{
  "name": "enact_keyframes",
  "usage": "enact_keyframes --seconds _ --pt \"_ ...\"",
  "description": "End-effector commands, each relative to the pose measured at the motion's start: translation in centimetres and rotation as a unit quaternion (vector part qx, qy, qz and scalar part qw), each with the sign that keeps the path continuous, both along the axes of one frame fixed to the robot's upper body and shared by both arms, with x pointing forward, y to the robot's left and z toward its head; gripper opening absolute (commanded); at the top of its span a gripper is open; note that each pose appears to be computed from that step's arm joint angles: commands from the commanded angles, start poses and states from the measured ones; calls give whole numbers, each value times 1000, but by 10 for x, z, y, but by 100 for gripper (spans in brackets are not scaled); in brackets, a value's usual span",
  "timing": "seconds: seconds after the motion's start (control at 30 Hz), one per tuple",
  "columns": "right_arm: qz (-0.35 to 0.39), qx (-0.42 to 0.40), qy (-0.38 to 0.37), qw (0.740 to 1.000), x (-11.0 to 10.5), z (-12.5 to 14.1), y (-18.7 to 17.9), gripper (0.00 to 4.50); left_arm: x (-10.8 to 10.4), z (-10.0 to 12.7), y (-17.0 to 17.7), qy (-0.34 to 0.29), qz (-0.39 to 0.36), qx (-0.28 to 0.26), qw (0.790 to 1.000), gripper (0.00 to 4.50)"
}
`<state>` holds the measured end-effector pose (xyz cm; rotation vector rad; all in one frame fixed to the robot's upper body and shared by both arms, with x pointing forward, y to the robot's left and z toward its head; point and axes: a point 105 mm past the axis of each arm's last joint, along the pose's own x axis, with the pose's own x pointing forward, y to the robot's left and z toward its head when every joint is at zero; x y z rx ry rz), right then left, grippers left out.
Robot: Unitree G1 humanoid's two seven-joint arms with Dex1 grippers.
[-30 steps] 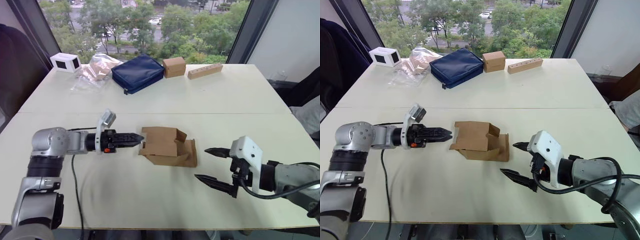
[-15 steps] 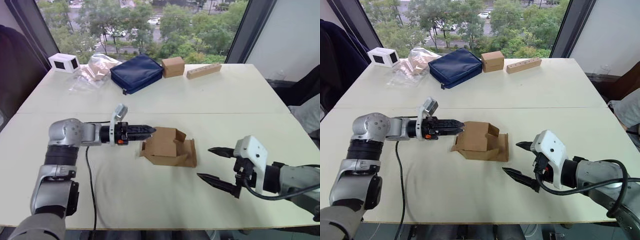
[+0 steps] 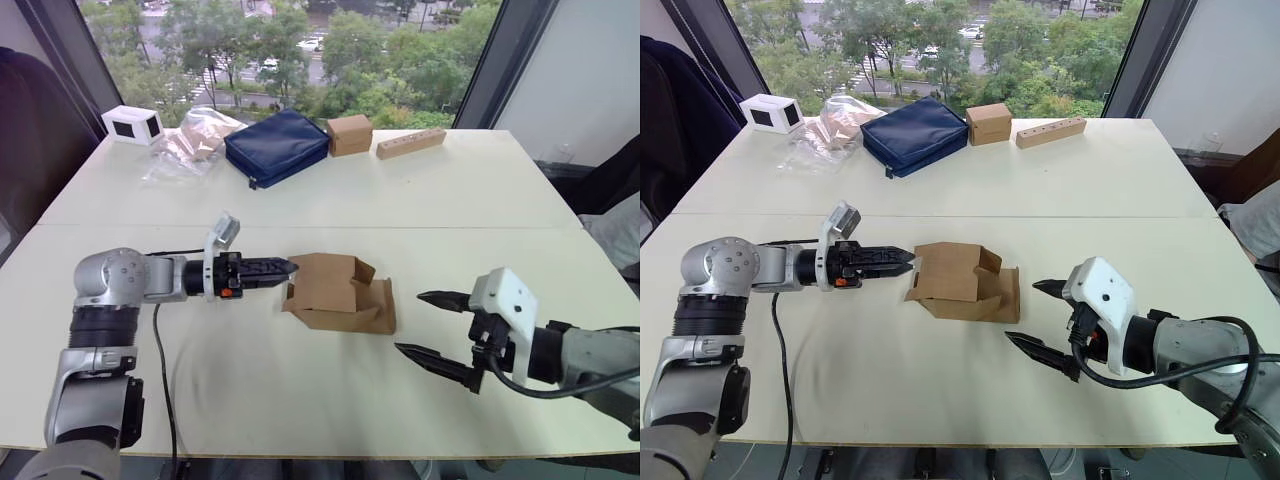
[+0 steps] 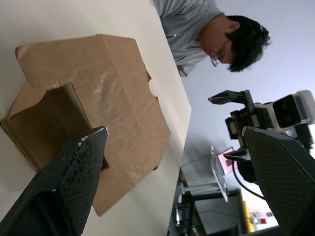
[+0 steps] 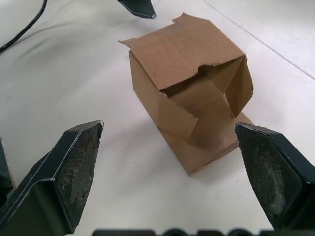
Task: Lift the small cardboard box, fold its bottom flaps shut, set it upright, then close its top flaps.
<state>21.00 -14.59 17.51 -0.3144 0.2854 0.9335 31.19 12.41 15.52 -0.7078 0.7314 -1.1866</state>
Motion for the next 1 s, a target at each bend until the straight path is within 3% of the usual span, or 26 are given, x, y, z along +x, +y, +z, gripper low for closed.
enact_keyframes --seconds 0.03,0.63,0.83,1.0 --pt "15 1 -14 1000 -1 7 5 449 2 -5 -5 -7 -7 1 1000 450" --pt "5 14 -25 1000 3 20 10 449 15 -38 -28 7 -45 -3 999 450" --pt "-2 21 -32 999 6 19 11 449 34 -29 -29 12 -41 -33 999 450" --pt "-7 26 -32 999 3 16 15 449 35 -24 -29 7 -62 -36 997 450"
